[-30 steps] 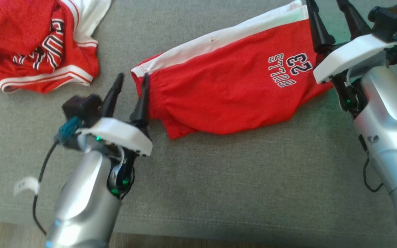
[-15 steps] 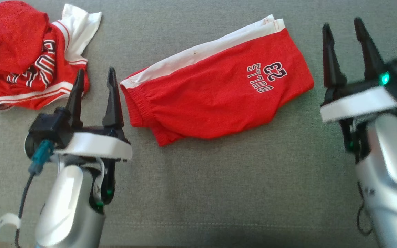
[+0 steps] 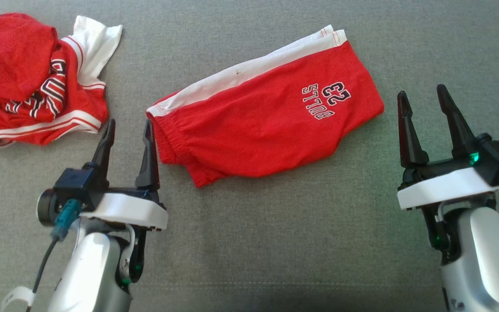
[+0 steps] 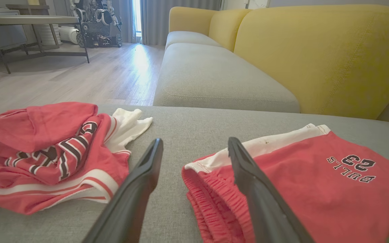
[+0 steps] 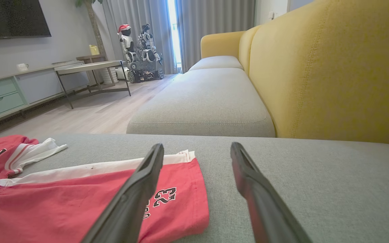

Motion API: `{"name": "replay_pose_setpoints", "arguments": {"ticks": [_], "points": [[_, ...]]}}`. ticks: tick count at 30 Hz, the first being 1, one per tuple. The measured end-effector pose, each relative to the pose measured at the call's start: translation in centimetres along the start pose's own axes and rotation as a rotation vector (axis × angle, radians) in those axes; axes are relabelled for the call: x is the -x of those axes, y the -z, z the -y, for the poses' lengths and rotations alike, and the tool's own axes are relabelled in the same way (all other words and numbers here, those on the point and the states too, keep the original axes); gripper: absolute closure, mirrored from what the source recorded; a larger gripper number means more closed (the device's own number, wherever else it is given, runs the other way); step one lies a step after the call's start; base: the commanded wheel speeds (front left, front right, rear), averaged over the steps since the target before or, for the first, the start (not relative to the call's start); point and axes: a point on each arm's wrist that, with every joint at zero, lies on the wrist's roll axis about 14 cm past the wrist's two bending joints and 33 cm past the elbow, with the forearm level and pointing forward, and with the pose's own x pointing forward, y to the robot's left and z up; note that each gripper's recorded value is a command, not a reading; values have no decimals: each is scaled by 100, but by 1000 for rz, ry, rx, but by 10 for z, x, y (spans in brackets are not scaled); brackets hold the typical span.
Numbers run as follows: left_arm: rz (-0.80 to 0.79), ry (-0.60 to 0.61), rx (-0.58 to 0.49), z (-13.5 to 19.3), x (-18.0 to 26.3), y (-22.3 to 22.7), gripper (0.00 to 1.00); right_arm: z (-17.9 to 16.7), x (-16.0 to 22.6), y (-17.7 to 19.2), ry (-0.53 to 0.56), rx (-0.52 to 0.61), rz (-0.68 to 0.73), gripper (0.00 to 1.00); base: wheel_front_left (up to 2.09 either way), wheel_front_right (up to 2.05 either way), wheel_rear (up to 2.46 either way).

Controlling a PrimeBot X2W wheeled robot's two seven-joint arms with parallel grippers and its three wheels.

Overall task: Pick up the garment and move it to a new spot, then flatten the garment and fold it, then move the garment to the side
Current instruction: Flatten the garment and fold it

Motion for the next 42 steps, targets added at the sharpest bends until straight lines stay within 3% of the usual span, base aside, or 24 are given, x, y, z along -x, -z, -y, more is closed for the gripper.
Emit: {"name": "replay_pose_setpoints", "arguments": {"ticks": [24,34,40,42], "points": [[-8,8,-11,1,2,3,0,-4,-2,0,-4,-3,-30,0,0,0,0],[0,16,-28,-1,-14,4,0,0,-36,62,-55,29,-262,0,0,0,0],[-5,13,-29,-3,-20,8,0,-3,-33,123,-78,19,-478,0,0,0,0],[-11,10,-32,-4,-21,10,0,-4,-36,128,-82,13,-492,0,0,0,0]]}}
